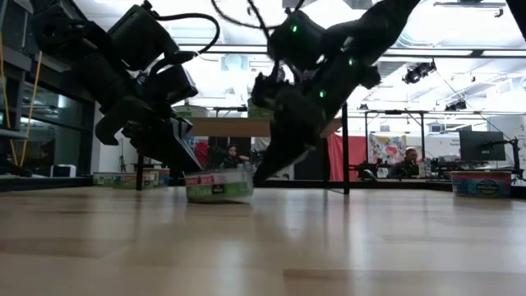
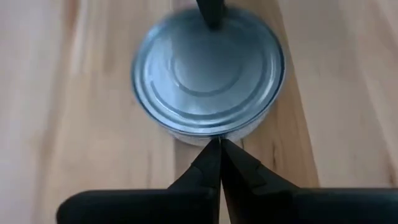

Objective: Stack canned seafood by type on shelf
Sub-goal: Stack the green white tuna can on top of the other green white tuna can on the shelf

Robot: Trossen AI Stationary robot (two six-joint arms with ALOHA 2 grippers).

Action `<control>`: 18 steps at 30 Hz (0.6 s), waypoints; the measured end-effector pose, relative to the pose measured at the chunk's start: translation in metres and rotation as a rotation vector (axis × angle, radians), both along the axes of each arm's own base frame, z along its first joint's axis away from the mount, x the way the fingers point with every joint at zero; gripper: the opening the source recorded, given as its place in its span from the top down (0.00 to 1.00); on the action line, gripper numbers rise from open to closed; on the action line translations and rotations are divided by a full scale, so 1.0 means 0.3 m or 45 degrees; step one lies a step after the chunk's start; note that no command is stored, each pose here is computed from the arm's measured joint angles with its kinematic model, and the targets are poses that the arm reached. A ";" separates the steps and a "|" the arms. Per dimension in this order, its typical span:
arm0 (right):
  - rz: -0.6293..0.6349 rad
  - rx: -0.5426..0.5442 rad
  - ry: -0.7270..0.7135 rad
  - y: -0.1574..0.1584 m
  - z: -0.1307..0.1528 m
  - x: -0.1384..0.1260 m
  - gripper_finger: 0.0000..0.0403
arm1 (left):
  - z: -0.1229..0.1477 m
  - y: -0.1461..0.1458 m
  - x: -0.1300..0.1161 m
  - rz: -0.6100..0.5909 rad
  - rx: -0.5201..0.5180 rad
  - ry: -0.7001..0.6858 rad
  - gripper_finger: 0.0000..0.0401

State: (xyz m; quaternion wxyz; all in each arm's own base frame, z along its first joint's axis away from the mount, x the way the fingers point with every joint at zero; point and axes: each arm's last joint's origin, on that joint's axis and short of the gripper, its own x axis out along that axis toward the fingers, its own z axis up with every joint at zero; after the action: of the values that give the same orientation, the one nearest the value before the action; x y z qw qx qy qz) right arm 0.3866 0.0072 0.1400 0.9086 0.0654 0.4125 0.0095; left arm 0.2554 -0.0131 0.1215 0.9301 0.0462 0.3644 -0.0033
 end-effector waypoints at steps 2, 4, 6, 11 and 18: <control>0.000 0.002 -0.032 0.000 0.030 -0.003 1.00 | -0.001 0.000 -0.001 0.000 0.002 0.008 1.00; -0.002 0.003 -0.078 -0.001 0.064 -0.005 1.00 | -0.004 0.000 -0.005 -0.004 0.008 0.026 1.00; -0.003 0.002 -0.136 -0.002 0.099 -0.004 1.00 | -0.007 0.000 -0.005 -0.006 0.008 0.035 1.00; -0.011 0.009 -0.176 -0.002 0.120 -0.004 1.00 | -0.011 0.000 -0.007 -0.008 0.009 0.040 1.00; -0.035 0.035 -0.230 -0.002 0.132 0.005 1.00 | -0.016 0.000 0.001 0.011 -0.012 0.017 1.00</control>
State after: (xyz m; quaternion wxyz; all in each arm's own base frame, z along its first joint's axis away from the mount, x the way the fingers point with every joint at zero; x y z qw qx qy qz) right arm 0.3881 0.0066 0.1797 0.9412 0.0823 0.3277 0.0086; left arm 0.2558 -0.0131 0.1168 0.9279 0.0403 0.3708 -0.0012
